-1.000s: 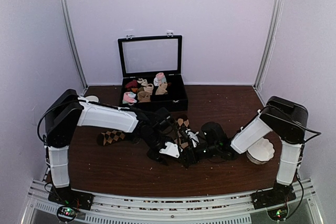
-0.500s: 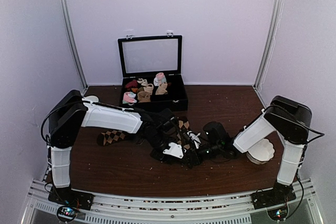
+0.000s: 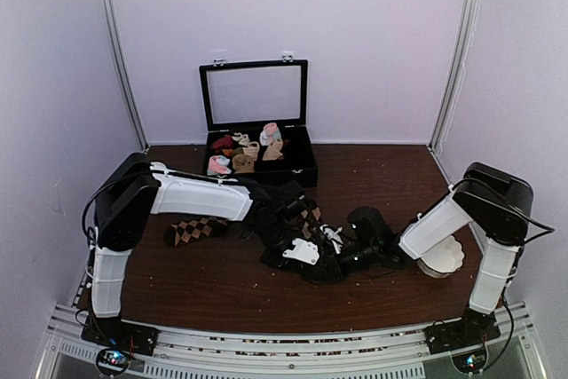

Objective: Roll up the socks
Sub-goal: Roll the sock at the center of the board.

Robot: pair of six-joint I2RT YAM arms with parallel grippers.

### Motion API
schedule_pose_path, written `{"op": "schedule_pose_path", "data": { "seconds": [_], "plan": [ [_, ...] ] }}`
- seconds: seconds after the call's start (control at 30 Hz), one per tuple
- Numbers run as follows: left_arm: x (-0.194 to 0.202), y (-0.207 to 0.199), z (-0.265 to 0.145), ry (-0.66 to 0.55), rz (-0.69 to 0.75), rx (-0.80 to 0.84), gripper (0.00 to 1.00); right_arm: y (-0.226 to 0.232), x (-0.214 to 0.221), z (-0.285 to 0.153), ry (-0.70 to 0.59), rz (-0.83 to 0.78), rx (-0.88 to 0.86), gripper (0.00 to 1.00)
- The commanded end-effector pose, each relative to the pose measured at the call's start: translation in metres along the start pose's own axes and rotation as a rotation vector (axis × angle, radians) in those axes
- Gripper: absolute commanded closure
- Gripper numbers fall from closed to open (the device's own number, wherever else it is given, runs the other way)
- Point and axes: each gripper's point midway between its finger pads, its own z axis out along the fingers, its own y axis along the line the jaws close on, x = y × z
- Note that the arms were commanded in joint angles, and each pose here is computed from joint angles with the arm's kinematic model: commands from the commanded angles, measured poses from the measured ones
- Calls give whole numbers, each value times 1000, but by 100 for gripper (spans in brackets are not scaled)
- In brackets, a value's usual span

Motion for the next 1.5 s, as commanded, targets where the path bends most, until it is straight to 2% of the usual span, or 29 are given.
{"op": "schedule_pose_path", "data": {
  "seconds": [0.0, 0.13, 0.17, 0.2, 0.23, 0.33, 0.37, 0.4, 0.43, 0.6, 0.7, 0.73, 0.8, 0.87, 0.9, 0.93, 1.07, 1.23, 1.37, 1.47],
  "plan": [
    [23, -40, 17, 65, -159, 211, 100, -22, 52, -12, 126, 92, 128, 79],
    [18, -48, 3, -1, -285, 319, 100, -21, 35, -27, 35, 41, 183, 70],
    [18, -48, 2, -9, -317, 340, 100, -20, 32, -30, 20, 29, 197, 63],
    [21, -50, 0, -5, -351, 366, 100, -22, 28, -34, -4, 16, 223, 51],
    [23, -52, -1, -3, -378, 386, 100, -22, 26, -37, -19, 5, 240, 46],
    [31, -54, 1, 21, -449, 423, 100, -20, 18, -47, -66, -24, 276, 42],
    [33, -56, 1, 30, -461, 434, 100, -20, 16, -50, -82, -32, 291, 37],
    [34, -58, 2, 37, -469, 443, 100, -22, 15, -53, -91, -34, 312, 9],
    [35, -59, 3, 42, -475, 448, 100, -24, 14, -57, -102, -38, 335, 1],
    [34, -62, 3, 47, -513, 479, 100, -26, 5, -80, -178, -98, 476, 0],
    [30, -61, 0, 42, -534, 505, 100, -28, -8, -114, -293, -170, 666, 0],
    [29, -62, 0, 41, -547, 517, 100, -24, -19, -133, -380, -183, 732, 0],
    [23, -64, -1, 24, -572, 553, 100, -30, -29, -176, -576, -103, 866, 0],
    [17, -67, -3, 1, -595, 597, 100, -44, -25, -219, -773, 57, 983, 0],
    [16, -70, -4, -3, -613, 627, 100, -52, -17, -230, -816, 176, 1001, 0],
    [14, -70, -4, -11, -631, 649, 100, -56, -12, -234, -823, 225, 999, 0],
    [13, -62, -3, -68, -747, 725, 100, -29, -21, -208, -789, 68, 773, 0],
    [14, -45, -3, -110, -858, 764, 100, 0, -11, -171, -632, -182, 706, 2],
    [17, -36, -2, -123, -906, 763, 100, 27, 11, -120, -407, -460, 660, 30],
    [22, -36, 2, -100, -918, 756, 100, 47, 26, -82, -273, -633, 632, 36]
  ]
}}
